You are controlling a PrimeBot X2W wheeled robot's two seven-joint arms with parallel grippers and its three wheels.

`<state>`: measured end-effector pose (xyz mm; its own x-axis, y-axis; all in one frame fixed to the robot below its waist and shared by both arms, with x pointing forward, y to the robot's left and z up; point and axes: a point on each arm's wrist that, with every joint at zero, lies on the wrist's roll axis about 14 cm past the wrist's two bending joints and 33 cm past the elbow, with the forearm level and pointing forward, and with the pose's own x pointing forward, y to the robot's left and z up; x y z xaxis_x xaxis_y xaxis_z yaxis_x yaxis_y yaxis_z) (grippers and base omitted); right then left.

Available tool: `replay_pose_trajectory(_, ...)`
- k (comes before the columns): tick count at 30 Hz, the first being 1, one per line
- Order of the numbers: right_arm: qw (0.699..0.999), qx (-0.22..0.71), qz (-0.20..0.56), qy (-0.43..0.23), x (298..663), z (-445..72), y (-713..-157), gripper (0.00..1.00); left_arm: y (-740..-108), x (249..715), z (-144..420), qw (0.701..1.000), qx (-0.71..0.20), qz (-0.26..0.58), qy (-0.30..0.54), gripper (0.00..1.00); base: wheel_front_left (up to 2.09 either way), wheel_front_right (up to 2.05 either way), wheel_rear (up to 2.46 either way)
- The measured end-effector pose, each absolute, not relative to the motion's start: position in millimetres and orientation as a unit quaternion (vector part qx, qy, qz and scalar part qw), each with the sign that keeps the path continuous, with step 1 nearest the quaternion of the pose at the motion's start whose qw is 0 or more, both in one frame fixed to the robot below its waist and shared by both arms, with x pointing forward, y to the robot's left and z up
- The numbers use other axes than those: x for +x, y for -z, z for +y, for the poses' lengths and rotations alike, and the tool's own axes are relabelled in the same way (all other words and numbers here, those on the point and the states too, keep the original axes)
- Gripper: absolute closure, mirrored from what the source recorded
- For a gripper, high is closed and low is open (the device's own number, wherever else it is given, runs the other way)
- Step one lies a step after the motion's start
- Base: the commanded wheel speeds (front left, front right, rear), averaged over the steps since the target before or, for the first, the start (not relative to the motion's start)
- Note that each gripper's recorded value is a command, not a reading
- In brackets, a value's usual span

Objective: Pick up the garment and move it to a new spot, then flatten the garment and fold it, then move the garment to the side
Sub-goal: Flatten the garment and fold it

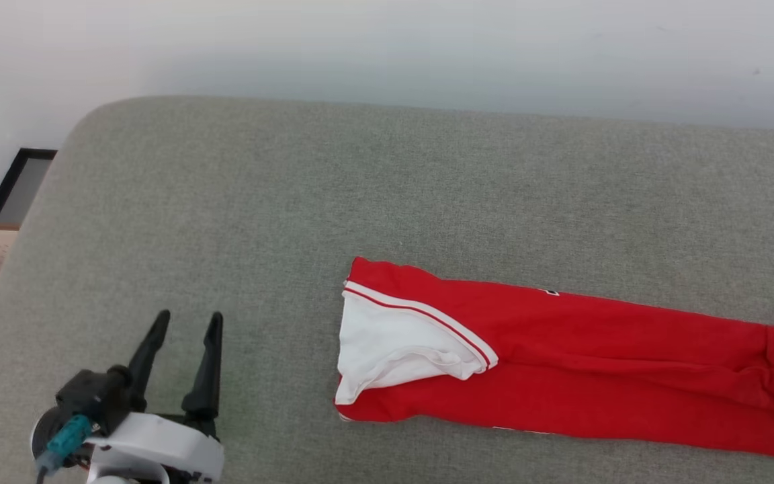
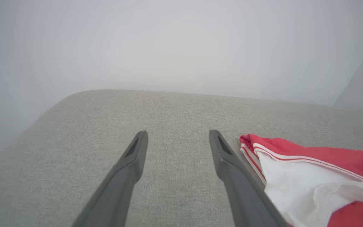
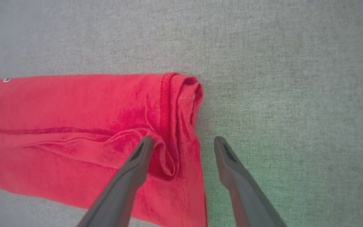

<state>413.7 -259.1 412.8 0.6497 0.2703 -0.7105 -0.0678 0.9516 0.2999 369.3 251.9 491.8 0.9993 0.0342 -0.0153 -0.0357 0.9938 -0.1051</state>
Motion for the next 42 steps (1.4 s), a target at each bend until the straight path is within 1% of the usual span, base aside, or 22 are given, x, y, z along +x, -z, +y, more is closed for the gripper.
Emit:
replay_pose_trajectory(3,0.897,0.135,0.413,-0.086,415.5,-260.4,-410.6,0.0,-492.5,366.6,249.2,0.999,-0.05,0.0,-0.016,0.0,0.0,0.0,0.0)
replay_pose_trajectory(6,0.884,0.137,0.439,-0.085,410.5,-255.5,-398.2,0.0,-488.7,365.0,248.8,0.999,-0.041,0.004,-0.016,0.0,0.0,0.0,0.0)
replay_pose_trajectory(9,0.875,0.137,0.457,-0.085,412.8,-249.5,-389.1,0.0,-485.9,367.4,246.9,0.999,-0.037,0.005,-0.016,0.0,0.0,0.0,0.0)
replay_pose_trajectory(10,0.872,0.137,0.462,-0.086,414.4,-246.7,-386.5,0.1,-483.8,368.1,246.3,0.999,-0.038,0.007,-0.016,0.0,0.0,0.0,0.0)
replay_pose_trajectory(11,0.869,0.137,0.467,-0.087,415.8,-244.1,-383.9,0.57,-482.0,369.2,245.3,0.999,-0.035,0.01,-0.014,0.0,0.0,0.0,0.0)
replay_pose_trajectory(12,0.868,0.133,0.47,-0.09,417.5,-241.8,-382.0,0.86,-480.5,370.6,245.1,0.999,-0.034,0.011,-0.015,0.0,0.0,0.0,0.0)
replay_pose_trajectory(13,0.867,0.128,0.473,-0.091,419.4,-239.2,-380.0,1.0,-478.0,371.6,244.2,0.999,-0.037,0.014,-0.014,0.0,0.0,0.0,0.0)
replay_pose_trajectory(17,0.862,0.134,0.479,-0.102,425.3,-226.2,-375.1,1.0,-471.5,372.5,246.9,0.999,-0.037,0.023,-0.021,0.0,0.0,0.0,0.0)
replay_pose_trajectory(19,0.863,0.136,0.476,-0.098,426.5,-228.0,-376.0,1.0,-470.9,372.6,248.9,0.999,-0.037,0.023,-0.025,0.0,0.0,0.0,0.0)
replay_pose_trajectory(25,0.882,0.157,0.438,-0.073,433.4,-244.4,-389.9,1.0,-472.7,375.3,249.6,0.999,-0.031,0.019,-0.023,0.0,0.0,0.0,0.0)
replay_pose_trajectory(27,0.89,0.157,0.424,-0.055,434.9,-260.8,-397.4,1.0,-473.6,376.7,249.0,0.999,-0.03,0.017,-0.021,0.0,0.0,0.0,0.0)
replay_pose_trajectory(32,0.911,0.143,0.387,0.014,434.2,-323.4,-422.2,1.0,-477.4,383.5,244.8,1.0,-0.02,0.009,-0.012,0.0,0.0,0.0,0.0)
replay_pose_trajectory(37,0.92,0.141,0.348,0.112,421.6,-401.1,-445.9,1.0,-472.6,391.1,232.9,0.999,-0.032,0.012,-0.003,0.0,0.0,0.0,0.0)
replay_pose_trajectory(39,0.92,0.142,0.341,0.13,418.0,-414.2,-449.1,1.0,-471.4,394.5,229.4,0.999,-0.033,0.013,0.002,0.0,0.0,0.0,0.0)
replay_pose_trajectory(42,0.924,0.139,0.336,0.119,420.2,-408.2,-452.3,1.0,-473.3,397.2,228.0,0.999,-0.033,0.009,0.004,0.0,0.0,0.0,0.0)
